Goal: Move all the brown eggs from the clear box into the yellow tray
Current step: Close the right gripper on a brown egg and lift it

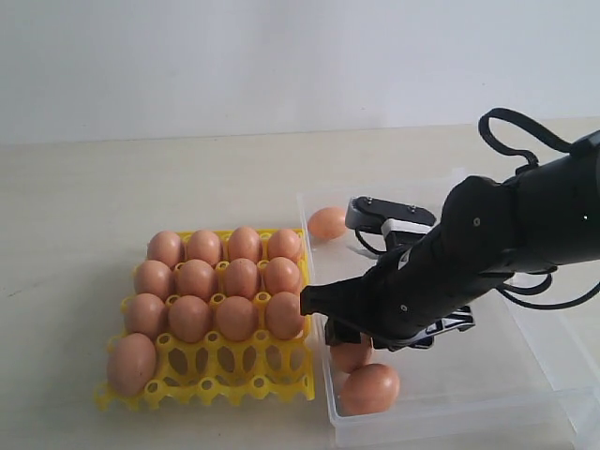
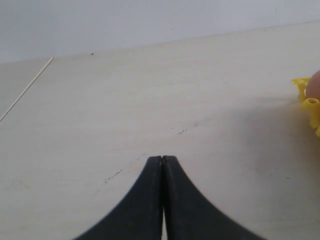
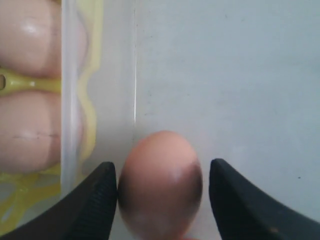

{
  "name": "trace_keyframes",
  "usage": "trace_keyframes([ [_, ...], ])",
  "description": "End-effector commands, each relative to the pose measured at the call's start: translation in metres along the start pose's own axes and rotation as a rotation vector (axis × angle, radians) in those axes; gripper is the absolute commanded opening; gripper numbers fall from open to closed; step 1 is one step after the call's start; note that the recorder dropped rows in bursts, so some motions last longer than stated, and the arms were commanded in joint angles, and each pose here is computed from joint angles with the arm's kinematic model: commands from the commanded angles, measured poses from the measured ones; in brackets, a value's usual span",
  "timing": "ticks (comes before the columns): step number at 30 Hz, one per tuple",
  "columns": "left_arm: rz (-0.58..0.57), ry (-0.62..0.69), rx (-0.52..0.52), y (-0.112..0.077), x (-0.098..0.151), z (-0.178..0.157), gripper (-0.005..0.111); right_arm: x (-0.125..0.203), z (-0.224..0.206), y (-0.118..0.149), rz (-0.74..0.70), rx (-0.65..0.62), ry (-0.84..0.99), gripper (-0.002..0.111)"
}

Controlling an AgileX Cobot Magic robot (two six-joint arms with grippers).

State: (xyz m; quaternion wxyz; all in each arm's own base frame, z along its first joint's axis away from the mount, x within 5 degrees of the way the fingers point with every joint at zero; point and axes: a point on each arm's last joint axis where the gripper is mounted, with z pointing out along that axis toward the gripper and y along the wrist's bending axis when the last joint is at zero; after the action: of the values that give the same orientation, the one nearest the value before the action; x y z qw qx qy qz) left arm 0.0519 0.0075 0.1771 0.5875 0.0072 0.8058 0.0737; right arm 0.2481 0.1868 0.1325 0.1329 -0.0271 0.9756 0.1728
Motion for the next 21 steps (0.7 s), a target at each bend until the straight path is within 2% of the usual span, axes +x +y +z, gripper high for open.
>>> trace_keyframes([
  [1, -0.003, -0.013, 0.004, 0.000, -0.002, 0.000, 0.000, 0.001, 0.007, -0.003, -0.005, 0.012, 0.004, 0.052],
  [4, -0.003, -0.013, 0.004, 0.000, -0.002, 0.000, 0.000, 0.000, 0.010, -0.003, -0.004, 0.014, -0.010, 0.046],
  [9, -0.003, -0.013, 0.004, 0.000, -0.002, 0.000, 0.000, -0.002, 0.011, -0.004, -0.050, 0.015, -0.024, 0.044],
  [11, -0.003, -0.013, 0.004, 0.000, -0.002, 0.000, 0.000, -0.002, 0.011, -0.004, -0.092, 0.016, -0.024, 0.034],
  [14, -0.003, -0.013, 0.004, 0.000, -0.002, 0.000, 0.000, -0.002, 0.010, -0.003, -0.128, 0.014, -0.032, 0.004],
  [15, -0.003, -0.013, 0.004, 0.000, -0.002, 0.000, 0.000, -0.004, 0.008, -0.002, -0.154, 0.013, -0.044, 0.000],
  [21, -0.003, -0.013, 0.004, 0.000, -0.002, 0.000, 0.000, -0.016, -0.019, 0.006, -0.229, -0.017, -0.192, 0.000],
])
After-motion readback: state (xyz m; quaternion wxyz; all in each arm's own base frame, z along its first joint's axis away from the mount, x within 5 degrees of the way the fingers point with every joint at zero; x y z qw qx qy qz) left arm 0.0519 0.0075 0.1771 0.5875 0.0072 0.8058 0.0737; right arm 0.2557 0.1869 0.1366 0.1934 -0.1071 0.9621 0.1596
